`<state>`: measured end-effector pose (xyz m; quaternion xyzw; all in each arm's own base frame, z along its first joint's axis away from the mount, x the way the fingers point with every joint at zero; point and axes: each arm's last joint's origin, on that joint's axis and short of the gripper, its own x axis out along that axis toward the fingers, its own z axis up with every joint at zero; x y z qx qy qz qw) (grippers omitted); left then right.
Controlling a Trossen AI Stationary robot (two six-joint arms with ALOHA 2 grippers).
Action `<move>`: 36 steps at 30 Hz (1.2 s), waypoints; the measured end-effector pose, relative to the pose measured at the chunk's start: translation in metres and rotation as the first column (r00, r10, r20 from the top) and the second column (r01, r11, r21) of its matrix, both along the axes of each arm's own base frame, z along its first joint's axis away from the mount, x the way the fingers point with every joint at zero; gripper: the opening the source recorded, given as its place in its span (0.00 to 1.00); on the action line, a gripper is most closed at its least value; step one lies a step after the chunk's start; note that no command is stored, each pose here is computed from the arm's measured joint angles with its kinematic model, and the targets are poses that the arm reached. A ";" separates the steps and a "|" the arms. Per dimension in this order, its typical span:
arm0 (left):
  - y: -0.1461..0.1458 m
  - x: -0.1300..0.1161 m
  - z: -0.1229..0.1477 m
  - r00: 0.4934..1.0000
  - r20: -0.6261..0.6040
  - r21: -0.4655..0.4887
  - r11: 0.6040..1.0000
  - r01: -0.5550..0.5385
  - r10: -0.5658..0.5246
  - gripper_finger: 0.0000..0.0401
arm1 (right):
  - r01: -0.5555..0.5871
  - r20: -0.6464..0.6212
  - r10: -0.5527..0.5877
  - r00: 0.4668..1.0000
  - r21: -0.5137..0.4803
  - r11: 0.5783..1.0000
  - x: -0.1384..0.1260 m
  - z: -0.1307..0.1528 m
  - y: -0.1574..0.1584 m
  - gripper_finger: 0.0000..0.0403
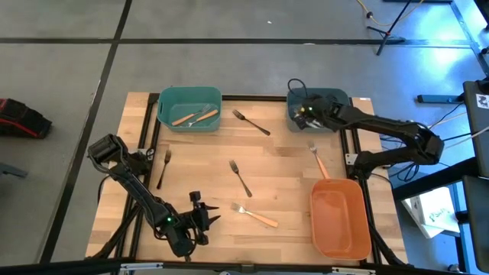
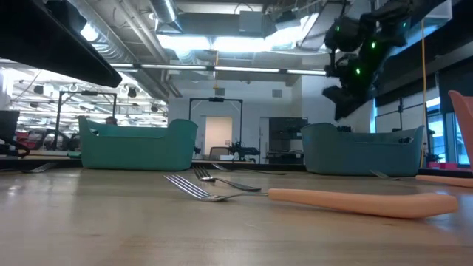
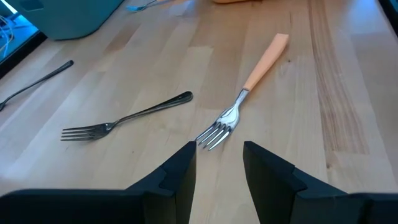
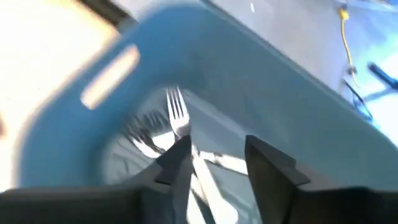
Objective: Sort silverware by color (type)
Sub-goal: Put the black fork into the orange bin
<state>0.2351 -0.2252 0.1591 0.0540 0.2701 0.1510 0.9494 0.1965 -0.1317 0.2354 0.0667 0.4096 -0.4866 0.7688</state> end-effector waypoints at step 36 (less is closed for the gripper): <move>0.011 -0.040 0.010 0.980 -0.114 -0.235 0.955 -0.183 0.160 0.32 | -0.660 0.457 0.608 0.649 -0.058 0.749 0.157 -0.068 0.204 0.45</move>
